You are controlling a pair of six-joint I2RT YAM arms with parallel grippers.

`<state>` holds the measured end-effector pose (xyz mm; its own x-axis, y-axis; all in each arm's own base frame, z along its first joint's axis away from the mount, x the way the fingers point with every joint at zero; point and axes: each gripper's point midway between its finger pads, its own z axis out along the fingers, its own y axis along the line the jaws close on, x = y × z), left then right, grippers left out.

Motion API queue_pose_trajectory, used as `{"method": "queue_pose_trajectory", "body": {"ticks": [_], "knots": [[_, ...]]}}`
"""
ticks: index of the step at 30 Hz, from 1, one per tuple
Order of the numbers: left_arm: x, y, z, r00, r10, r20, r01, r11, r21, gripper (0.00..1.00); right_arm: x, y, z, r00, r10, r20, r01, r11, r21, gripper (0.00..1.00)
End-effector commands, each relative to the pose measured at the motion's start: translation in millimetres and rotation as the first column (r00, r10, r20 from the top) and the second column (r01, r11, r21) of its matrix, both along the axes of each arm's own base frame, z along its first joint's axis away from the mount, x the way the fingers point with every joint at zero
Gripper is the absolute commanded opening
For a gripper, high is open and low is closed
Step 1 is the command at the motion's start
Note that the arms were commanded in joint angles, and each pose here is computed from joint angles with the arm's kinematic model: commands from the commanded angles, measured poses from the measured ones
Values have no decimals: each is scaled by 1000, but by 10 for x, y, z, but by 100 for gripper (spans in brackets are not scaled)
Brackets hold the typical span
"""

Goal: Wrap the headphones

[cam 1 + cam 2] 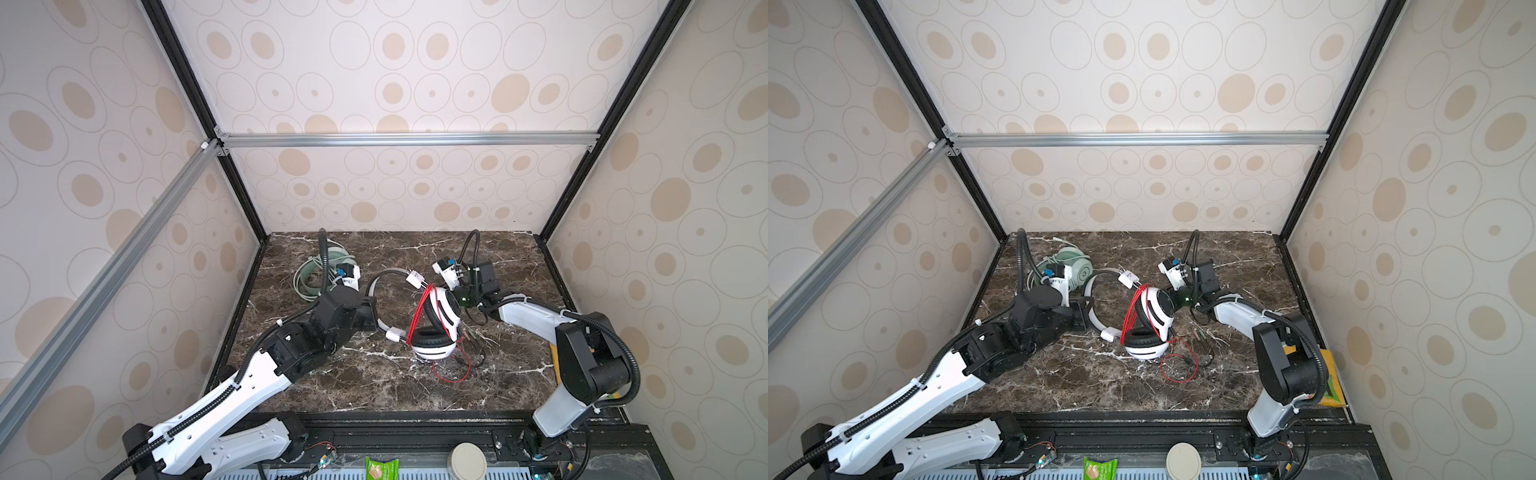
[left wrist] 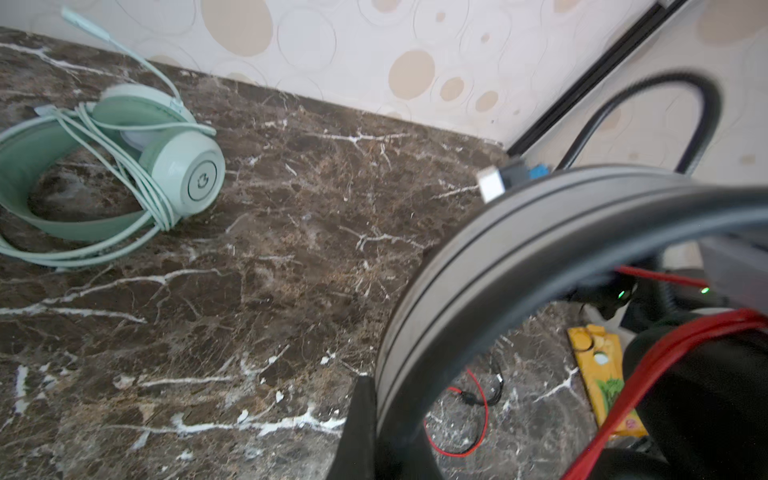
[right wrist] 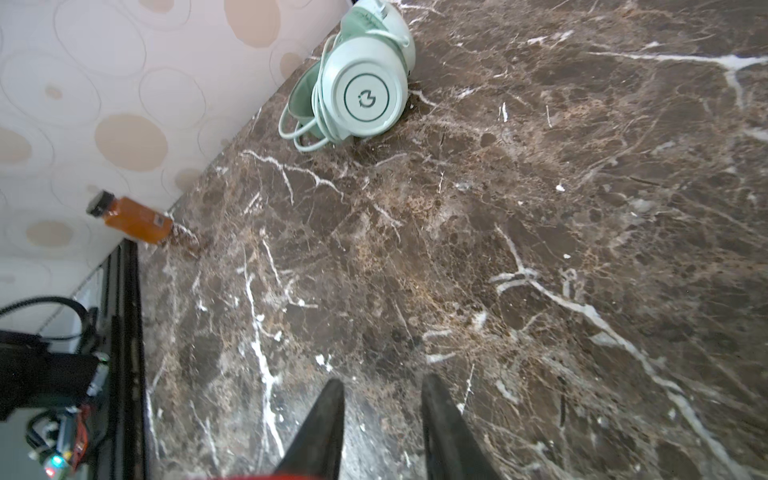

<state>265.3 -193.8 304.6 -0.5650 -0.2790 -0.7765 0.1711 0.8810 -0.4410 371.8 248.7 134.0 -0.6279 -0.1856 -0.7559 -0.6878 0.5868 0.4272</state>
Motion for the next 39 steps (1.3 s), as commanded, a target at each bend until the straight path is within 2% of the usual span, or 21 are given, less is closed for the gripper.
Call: {"method": "queue_pose_trajectory", "body": {"ticks": [1, 7, 12, 21, 27, 31, 39], "knots": [[199, 180, 574, 991, 114, 64, -102, 982, -158, 0, -36, -59, 219, 998, -37, 52, 34, 998, 50, 41], [566, 590, 629, 972, 236, 14, -232, 961, -148, 0, -284, -335, 337, 982, -132, 134, 131, 991, 15, 54], [746, 696, 756, 968, 249, 23, -243, 957, -156, 0, -470, -548, 228, 969, -197, 150, 204, 978, -35, 56], [870, 801, 871, 965, 261, 40, -251, 954, -161, 0, -777, -744, -259, 964, -266, 21, 267, 958, -105, 54], [916, 778, 824, 969, 246, 23, -238, 955, -176, 0, -921, -791, -473, 948, -298, -116, 280, 948, -152, 48], [917, 791, 848, 969, 247, 28, -238, 955, -178, 0, -974, -859, -574, 929, -338, -152, 310, 933, -182, 47], [911, 805, 875, 968, 248, 29, -239, 954, -181, 0, -1052, -856, -770, 918, -333, -217, 289, 934, -211, 45]]}}
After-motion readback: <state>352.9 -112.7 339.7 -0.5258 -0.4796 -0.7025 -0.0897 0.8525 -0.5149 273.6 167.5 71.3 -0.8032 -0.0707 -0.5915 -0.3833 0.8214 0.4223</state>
